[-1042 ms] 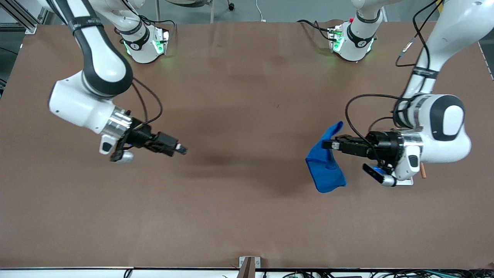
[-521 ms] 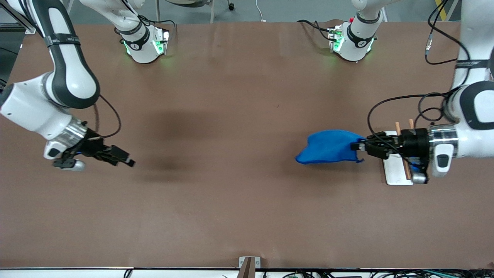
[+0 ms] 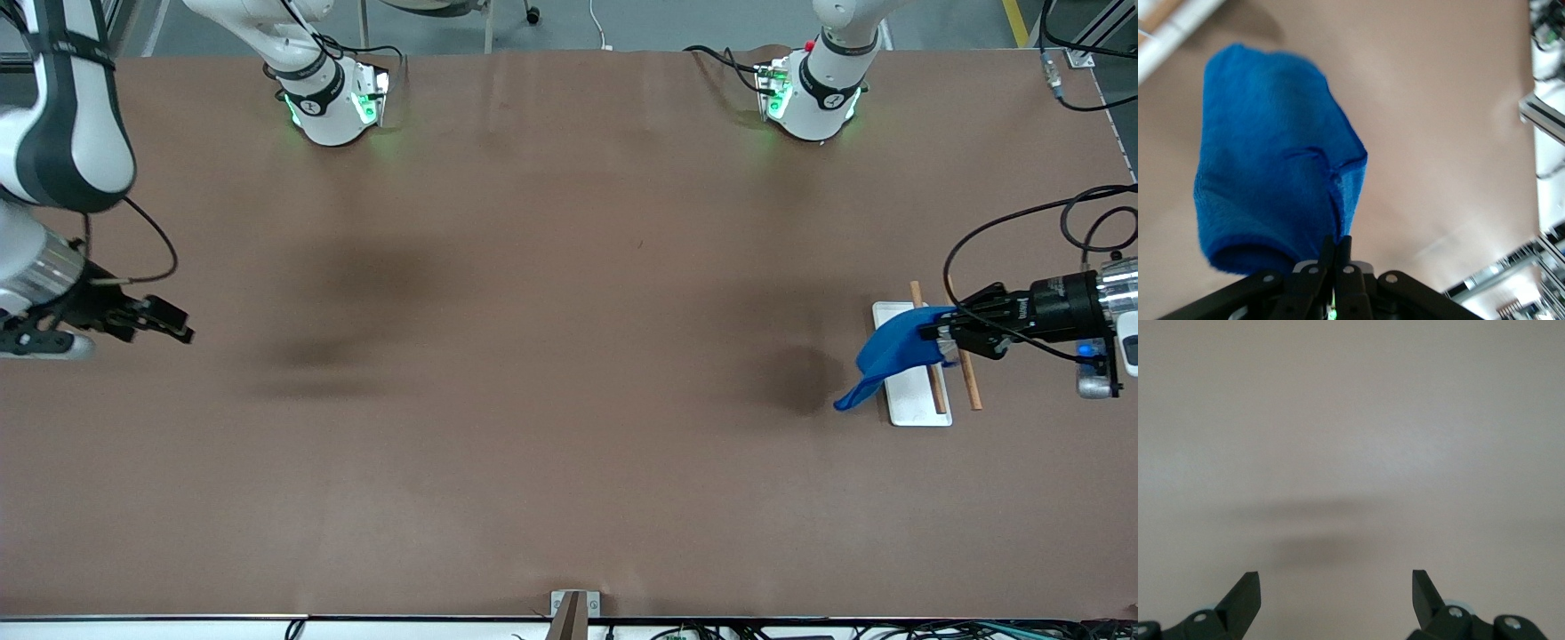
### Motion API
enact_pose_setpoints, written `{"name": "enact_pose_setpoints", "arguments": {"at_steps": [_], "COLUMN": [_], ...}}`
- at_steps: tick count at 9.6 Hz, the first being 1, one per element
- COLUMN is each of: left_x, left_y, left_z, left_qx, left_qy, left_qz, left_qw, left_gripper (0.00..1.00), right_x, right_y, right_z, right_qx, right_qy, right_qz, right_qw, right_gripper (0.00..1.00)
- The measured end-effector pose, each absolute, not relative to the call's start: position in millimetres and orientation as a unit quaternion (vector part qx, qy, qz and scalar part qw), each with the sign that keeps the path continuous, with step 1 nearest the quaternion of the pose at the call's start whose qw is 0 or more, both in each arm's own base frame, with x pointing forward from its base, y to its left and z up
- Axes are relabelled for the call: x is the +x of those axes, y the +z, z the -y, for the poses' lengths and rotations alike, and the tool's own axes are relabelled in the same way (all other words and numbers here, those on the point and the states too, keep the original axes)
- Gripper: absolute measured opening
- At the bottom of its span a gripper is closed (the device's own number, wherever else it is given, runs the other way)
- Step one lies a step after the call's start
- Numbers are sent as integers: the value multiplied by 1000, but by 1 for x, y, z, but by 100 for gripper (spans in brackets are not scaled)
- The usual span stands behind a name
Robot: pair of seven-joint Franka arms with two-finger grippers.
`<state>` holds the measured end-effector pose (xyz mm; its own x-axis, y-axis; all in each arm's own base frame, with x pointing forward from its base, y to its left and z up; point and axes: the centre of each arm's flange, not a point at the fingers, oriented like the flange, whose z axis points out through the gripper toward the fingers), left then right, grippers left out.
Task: Right arm passes towel to left arm to hang
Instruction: 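Carry the towel with the left gripper over the wooden dowels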
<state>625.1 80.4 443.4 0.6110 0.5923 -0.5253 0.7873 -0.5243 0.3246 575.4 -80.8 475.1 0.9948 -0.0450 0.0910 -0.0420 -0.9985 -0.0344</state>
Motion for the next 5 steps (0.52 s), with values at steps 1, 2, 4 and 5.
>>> {"name": "enact_pose_setpoints", "arguments": {"at_steps": [1,2,4,5], "left_x": [623,622,618,615], "left_y": [438,434,432,431], "left_z": [-91,-97,-113,-128], "left_qx": [855,858,866,869], "left_qy": [-178,-177,-169,-162], "left_qz": [-410,-412,-415,-414], "left_qw": [263,251,224,215], "left_gripper": [2,2,2,2], "right_x": [569,565,554,546], "right_y": [502,534,594,615], "right_z": [86,91,93,94], "right_qx": [-999,-998,-995,-993], "right_qy": [-29,-20,-25,-25], "right_qz": [-37,-63,-99,-114], "right_qw": [4,-11,-15,-4], "right_gripper": [100,100,100,100]}}
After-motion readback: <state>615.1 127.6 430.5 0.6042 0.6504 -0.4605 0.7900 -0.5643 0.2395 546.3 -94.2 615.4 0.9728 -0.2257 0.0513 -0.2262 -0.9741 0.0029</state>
